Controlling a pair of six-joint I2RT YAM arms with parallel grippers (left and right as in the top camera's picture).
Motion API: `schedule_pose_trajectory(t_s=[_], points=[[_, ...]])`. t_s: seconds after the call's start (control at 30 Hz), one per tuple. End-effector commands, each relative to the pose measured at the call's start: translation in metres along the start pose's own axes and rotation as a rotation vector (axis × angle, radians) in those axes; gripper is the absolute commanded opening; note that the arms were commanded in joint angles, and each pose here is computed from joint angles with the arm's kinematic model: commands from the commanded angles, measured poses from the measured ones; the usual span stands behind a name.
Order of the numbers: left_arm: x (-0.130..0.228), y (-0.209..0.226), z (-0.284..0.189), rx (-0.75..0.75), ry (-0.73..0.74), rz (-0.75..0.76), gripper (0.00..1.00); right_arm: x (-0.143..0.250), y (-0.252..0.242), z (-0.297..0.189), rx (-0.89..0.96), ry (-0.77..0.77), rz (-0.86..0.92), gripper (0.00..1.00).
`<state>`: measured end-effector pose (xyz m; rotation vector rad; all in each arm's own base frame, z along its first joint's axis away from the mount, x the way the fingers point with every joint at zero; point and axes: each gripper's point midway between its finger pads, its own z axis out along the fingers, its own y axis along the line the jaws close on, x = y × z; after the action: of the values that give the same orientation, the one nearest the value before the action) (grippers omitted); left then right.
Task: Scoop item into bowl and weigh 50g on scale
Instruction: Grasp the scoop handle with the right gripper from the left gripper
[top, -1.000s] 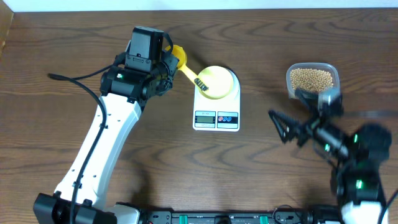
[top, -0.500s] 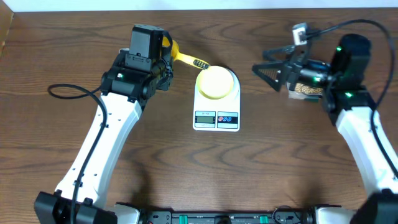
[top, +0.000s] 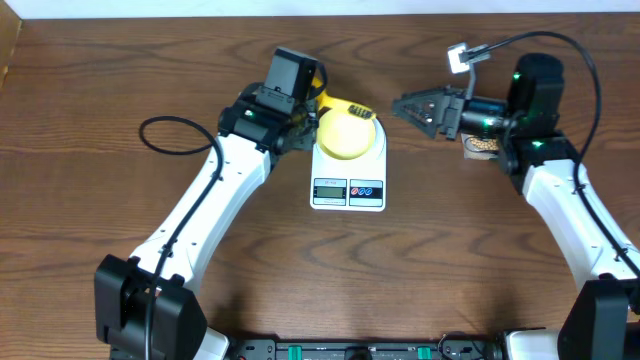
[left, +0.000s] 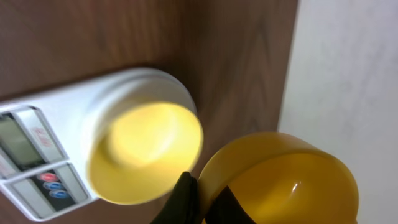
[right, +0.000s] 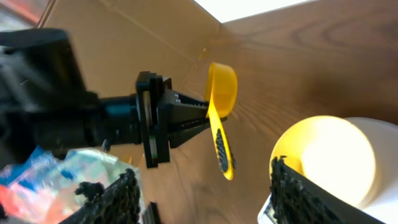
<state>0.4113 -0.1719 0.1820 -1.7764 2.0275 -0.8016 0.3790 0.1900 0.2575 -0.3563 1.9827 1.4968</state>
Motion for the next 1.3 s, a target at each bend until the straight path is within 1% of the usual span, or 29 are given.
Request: schedule_pose_trajectory(t_s=[0.0, 0.2, 0.33, 0.4, 0.53, 0.73, 0.97, 1.13, 1.27], points=[[0.012, -0.007, 0.001, 0.036, 0.011, -0.005, 0.08, -0.002, -0.002, 0.019, 0.081, -0.023, 0.081, 0.64], [0.025, -0.005, 0.000, 0.037, 0.032, -0.005, 0.07, 0.005, -0.002, 0.034, 0.120, -0.019, 0.109, 0.59], [0.037, -0.001, 0.000, 0.022, 0.084, 0.002, 0.08, 0.007, -0.001, 0.041, 0.138, -0.024, 0.110, 0.57], [0.043, 0.001, -0.001, 0.010, 0.119, 0.003, 0.07, 0.009, -0.001, 0.044, 0.144, -0.021, 0.124, 0.54], [0.051, 0.003, -0.002, -0.004, 0.162, 0.005, 0.07, 0.013, 0.002, 0.049, 0.144, -0.014, 0.121, 0.44], [0.053, 0.004, -0.002, -0.008, 0.174, 0.006, 0.08, 0.012, 0.000, 0.050, 0.156, -0.022, 0.121, 0.38], [0.061, 0.007, -0.004, -0.018, 0.208, 0.014, 0.07, 0.012, 0.000, 0.051, 0.160, -0.023, 0.123, 0.34], [0.066, 0.008, -0.004, -0.020, 0.214, 0.022, 0.07, 0.012, -0.003, 0.052, 0.177, -0.029, 0.124, 0.29], [0.066, 0.008, -0.004, -0.020, 0.214, 0.022, 0.07, 0.012, -0.003, 0.052, 0.177, -0.029, 0.124, 0.28]])
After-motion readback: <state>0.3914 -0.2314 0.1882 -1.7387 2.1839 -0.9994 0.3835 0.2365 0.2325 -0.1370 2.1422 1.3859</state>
